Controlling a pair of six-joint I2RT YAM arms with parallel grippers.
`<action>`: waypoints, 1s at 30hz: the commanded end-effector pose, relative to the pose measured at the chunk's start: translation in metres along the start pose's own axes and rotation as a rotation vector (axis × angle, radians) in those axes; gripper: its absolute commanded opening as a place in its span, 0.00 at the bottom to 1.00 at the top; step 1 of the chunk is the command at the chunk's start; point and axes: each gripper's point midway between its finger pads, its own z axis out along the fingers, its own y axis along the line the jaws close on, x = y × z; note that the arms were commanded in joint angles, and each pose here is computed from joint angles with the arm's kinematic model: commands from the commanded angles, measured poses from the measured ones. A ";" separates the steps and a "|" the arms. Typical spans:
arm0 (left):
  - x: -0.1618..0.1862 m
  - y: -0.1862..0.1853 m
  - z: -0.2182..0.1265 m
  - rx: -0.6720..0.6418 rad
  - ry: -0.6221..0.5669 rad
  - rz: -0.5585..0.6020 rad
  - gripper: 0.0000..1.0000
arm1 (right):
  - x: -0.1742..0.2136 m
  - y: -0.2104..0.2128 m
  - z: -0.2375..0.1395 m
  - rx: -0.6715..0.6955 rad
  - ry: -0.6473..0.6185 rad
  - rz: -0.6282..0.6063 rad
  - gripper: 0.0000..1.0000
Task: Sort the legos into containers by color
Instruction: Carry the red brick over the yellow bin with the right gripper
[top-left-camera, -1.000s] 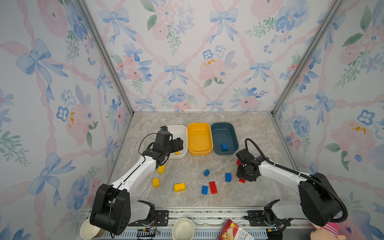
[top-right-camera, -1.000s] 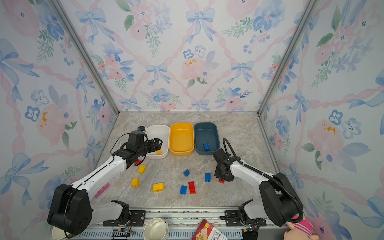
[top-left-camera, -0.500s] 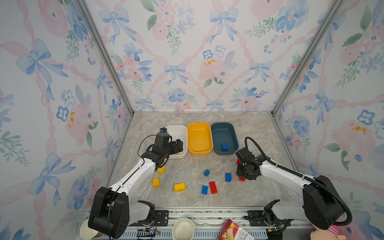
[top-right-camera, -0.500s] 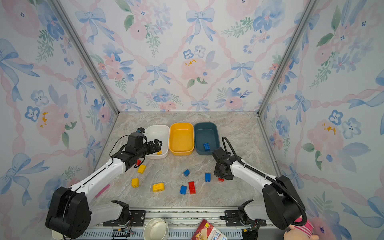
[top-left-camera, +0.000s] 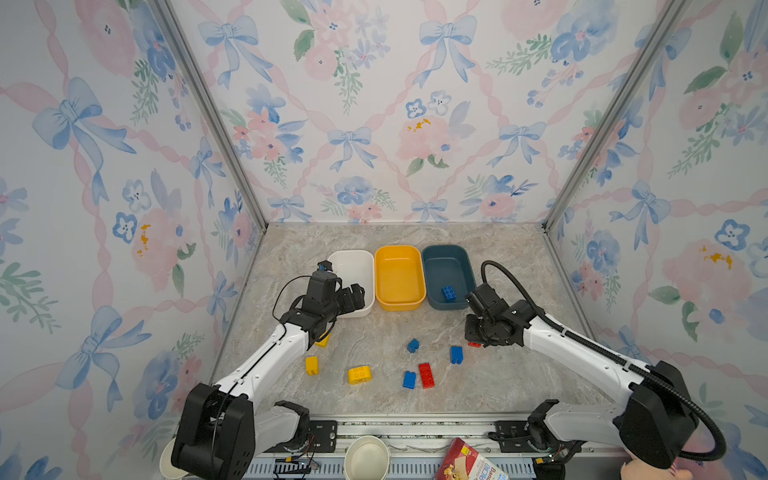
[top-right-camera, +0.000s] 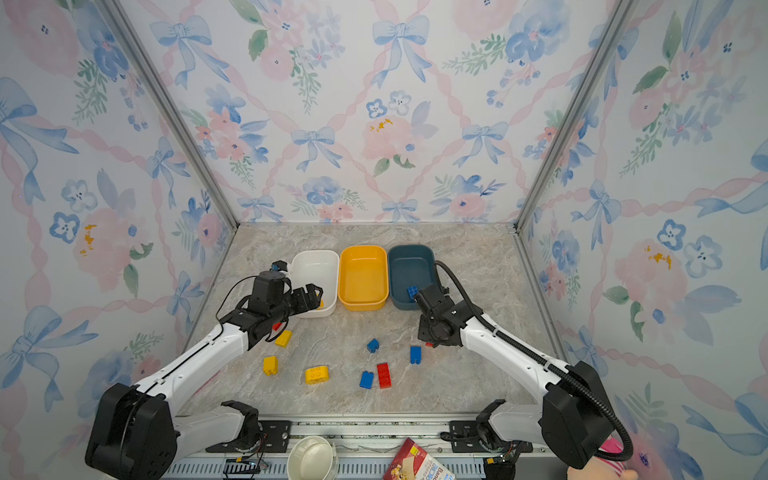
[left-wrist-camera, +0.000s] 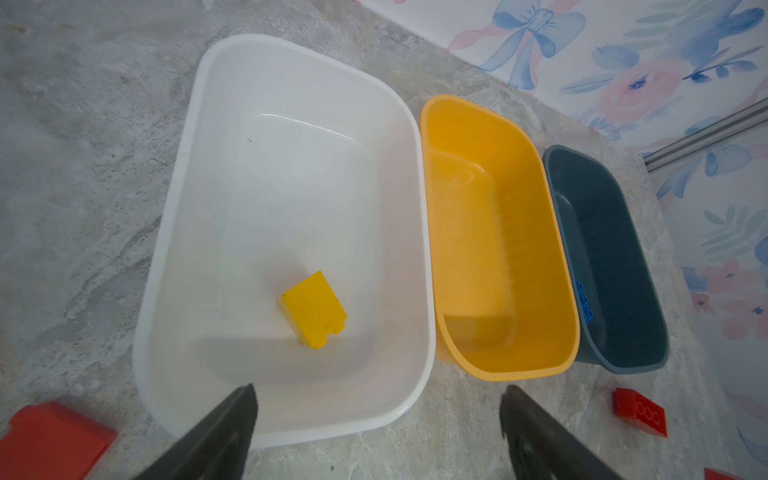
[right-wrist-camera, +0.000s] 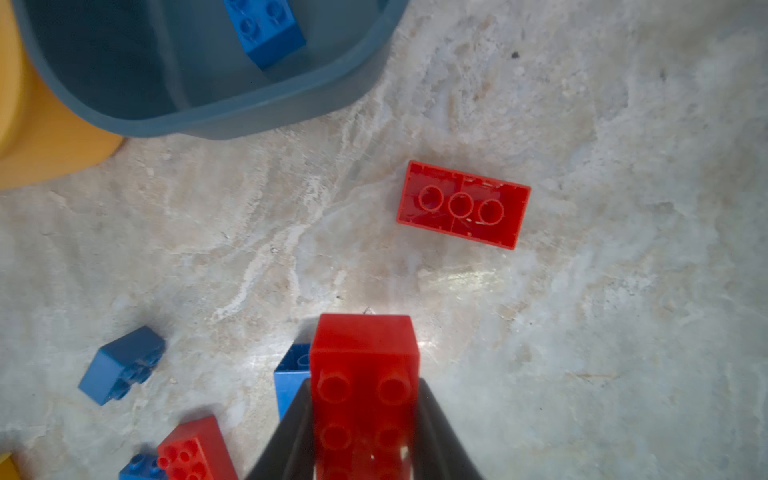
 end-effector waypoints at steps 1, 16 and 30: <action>-0.002 0.000 -0.005 0.013 -0.017 -0.017 0.94 | -0.018 0.018 -0.014 -0.016 -0.046 -0.079 0.32; 0.022 0.013 -0.012 0.010 0.001 -0.041 0.95 | -0.095 0.149 0.005 -0.166 -0.115 -0.338 0.34; 0.022 0.012 -0.016 0.018 -0.010 -0.053 0.95 | -0.114 0.214 0.105 -0.209 0.006 -0.394 0.33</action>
